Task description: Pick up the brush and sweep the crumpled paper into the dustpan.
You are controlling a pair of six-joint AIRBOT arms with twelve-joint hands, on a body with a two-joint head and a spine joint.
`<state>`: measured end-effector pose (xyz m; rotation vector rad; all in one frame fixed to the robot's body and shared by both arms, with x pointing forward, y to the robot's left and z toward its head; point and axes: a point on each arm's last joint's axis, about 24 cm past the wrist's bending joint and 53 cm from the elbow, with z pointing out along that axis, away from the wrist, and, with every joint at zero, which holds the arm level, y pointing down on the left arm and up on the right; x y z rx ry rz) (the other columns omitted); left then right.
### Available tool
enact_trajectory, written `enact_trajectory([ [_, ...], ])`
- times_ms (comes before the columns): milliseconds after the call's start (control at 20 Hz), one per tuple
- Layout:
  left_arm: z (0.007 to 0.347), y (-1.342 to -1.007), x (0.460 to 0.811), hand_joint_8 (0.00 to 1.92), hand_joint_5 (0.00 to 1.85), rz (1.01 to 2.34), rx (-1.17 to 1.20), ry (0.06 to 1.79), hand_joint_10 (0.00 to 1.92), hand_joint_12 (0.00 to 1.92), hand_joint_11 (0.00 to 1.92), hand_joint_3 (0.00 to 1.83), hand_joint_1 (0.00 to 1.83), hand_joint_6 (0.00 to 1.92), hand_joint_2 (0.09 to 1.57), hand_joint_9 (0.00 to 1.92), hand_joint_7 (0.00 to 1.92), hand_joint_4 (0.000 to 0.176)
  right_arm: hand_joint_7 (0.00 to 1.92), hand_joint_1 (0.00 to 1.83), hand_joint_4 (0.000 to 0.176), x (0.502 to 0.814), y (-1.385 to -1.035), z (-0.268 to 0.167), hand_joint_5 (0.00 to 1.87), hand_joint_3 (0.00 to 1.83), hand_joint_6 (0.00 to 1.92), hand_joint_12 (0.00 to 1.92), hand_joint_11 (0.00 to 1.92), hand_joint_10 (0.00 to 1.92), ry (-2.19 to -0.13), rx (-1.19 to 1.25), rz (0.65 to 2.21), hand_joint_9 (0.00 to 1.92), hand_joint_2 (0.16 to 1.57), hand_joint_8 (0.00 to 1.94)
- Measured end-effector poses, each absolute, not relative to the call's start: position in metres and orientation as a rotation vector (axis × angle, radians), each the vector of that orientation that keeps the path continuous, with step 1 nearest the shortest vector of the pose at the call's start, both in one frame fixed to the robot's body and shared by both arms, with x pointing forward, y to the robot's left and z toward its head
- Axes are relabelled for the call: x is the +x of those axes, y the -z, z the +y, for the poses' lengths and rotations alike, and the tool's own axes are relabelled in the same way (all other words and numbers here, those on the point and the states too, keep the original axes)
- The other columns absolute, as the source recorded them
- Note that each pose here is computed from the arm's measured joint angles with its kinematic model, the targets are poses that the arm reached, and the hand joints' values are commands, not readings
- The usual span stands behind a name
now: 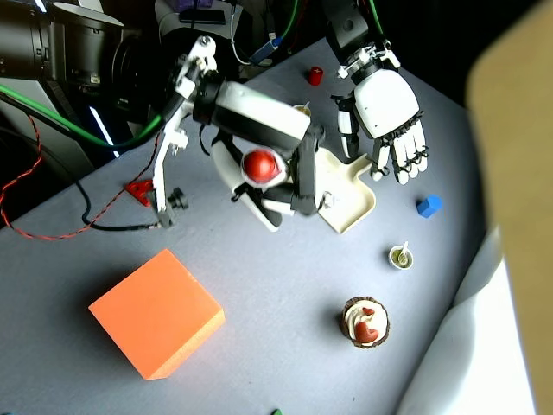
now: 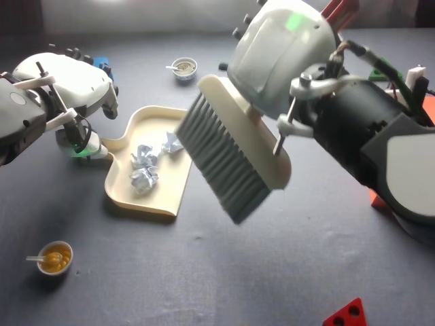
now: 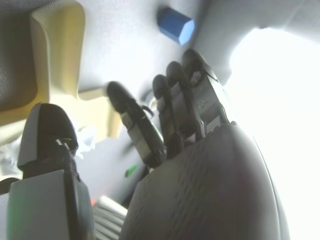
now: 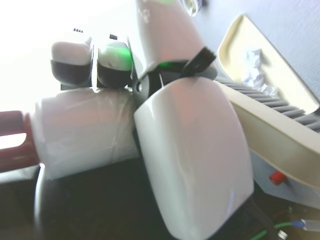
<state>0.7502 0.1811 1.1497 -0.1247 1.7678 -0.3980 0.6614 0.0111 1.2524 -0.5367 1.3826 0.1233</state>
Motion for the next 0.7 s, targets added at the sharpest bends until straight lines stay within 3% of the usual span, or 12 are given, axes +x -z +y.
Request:
enact_trajectory([
  [100,0.181,-1.15,0.75,0.0,0.76,1.768,-0.124,0.398,0.0,0.08,0.23,0.0,1.02,0.0,1.03,0.31,0.37,0.0,1.1,1.44,0.17,0.661,-1.248,0.007,1.04,0.0,1.92,1.92,1.19,1.92,-0.112,-0.543,1.395,1.15,1.15,1.94],
  [150,0.181,-1.15,0.75,0.0,0.77,1.768,-0.125,0.398,0.0,0.09,0.24,0.0,1.02,0.0,1.03,0.31,0.37,0.0,1.07,1.31,0.159,0.661,-1.248,0.004,1.0,0.0,1.92,1.92,1.14,1.92,-0.1,-0.546,1.393,1.13,1.1,1.94],
  [200,0.181,-1.15,0.75,0.0,0.77,1.767,-0.123,0.398,0.0,0.09,0.24,0.0,1.02,0.0,1.03,0.31,0.36,0.0,1.04,1.28,0.0,0.662,-1.249,0.002,0.91,0.0,1.92,1.92,1.07,1.92,-0.076,-0.556,1.385,1.1,1.06,1.94],
  [250,0.18,-1.15,0.75,0.0,0.77,1.767,-0.117,0.398,0.0,0.08,0.23,0.0,1.0,0.0,1.03,0.31,0.36,0.0,0.95,1.2,0.0,0.66,-1.25,0.001,0.9,0.0,1.73,1.92,0.89,1.92,-0.059,-0.569,1.378,0.96,1.02,1.94],
  [300,0.18,-1.15,0.75,0.0,0.77,1.766,-0.117,0.397,0.0,0.08,0.22,0.0,1.0,0.0,1.03,0.3,0.36,0.0,0.84,1.15,0.0,0.656,-1.249,0.003,0.91,0.0,1.24,1.92,0.79,1.92,-0.051,-0.585,1.374,0.84,0.99,1.94],
  [350,0.18,-1.15,0.75,0.0,0.77,1.766,-0.117,0.397,0.0,0.09,0.23,0.0,0.99,0.0,1.03,0.31,0.36,0.0,0.71,1.04,0.0,0.652,-1.249,0.005,0.94,0.0,1.01,1.92,0.65,1.92,-0.05,-0.598,1.37,0.68,0.95,1.94],
  [450,0.18,-1.15,0.75,0.0,0.79,1.768,-0.114,0.398,0.0,0.08,0.22,0.0,1.02,0.01,1.03,0.3,0.37,0.0,0.35,0.89,0.0,0.641,-1.242,0.01,0.56,0.0,1.44,1.92,0.39,1.92,-0.068,-0.626,1.387,0.34,0.9,1.93],
  [500,0.179,-1.15,0.749,0.0,0.79,1.769,-0.113,0.402,0.0,0.08,0.23,0.0,1.02,0.01,1.03,0.31,0.37,0.0,0.3,0.84,0.0,0.635,-1.238,0.011,0.42,0.0,1.52,1.92,0.3,1.92,-0.083,-0.634,1.4,0.27,0.89,1.9],
  [550,0.178,-1.149,0.748,0.0,0.79,1.772,-0.111,0.404,0.0,0.08,0.23,0.0,1.01,0.01,1.03,0.3,0.37,0.0,0.26,0.78,0.004,0.633,-1.237,0.011,0.37,0.0,1.44,1.92,0.16,1.92,-0.08,-0.642,1.398,0.2,0.86,1.83],
  [600,0.176,-1.15,0.748,0.0,0.79,1.773,-0.11,0.411,0.0,0.08,0.22,0.0,1.01,0.01,1.03,0.3,0.37,0.0,0.22,0.69,0.012,0.632,-1.237,0.01,0.32,0.0,1.25,1.92,0.03,1.86,-0.077,-0.643,1.398,0.1,0.84,1.65],
  [650,0.174,-1.152,0.748,0.0,0.8,1.771,-0.109,0.417,0.0,0.08,0.22,0.0,1.01,0.01,1.03,0.3,0.37,0.0,0.2,0.67,0.001,0.632,-1.236,0.008,0.34,0.0,1.05,1.89,0.01,1.76,-0.065,-0.648,1.396,0.07,0.84,1.45],
  [700,0.173,-1.155,0.749,0.01,0.8,1.766,-0.11,0.424,0.01,0.08,0.23,0.0,1.01,0.01,1.03,0.32,0.38,0.0,0.24,0.63,0.0,0.632,-1.236,0.006,0.35,0.0,0.82,1.7,0.0,1.4,-0.054,-0.652,1.392,0.14,0.85,1.14],
])
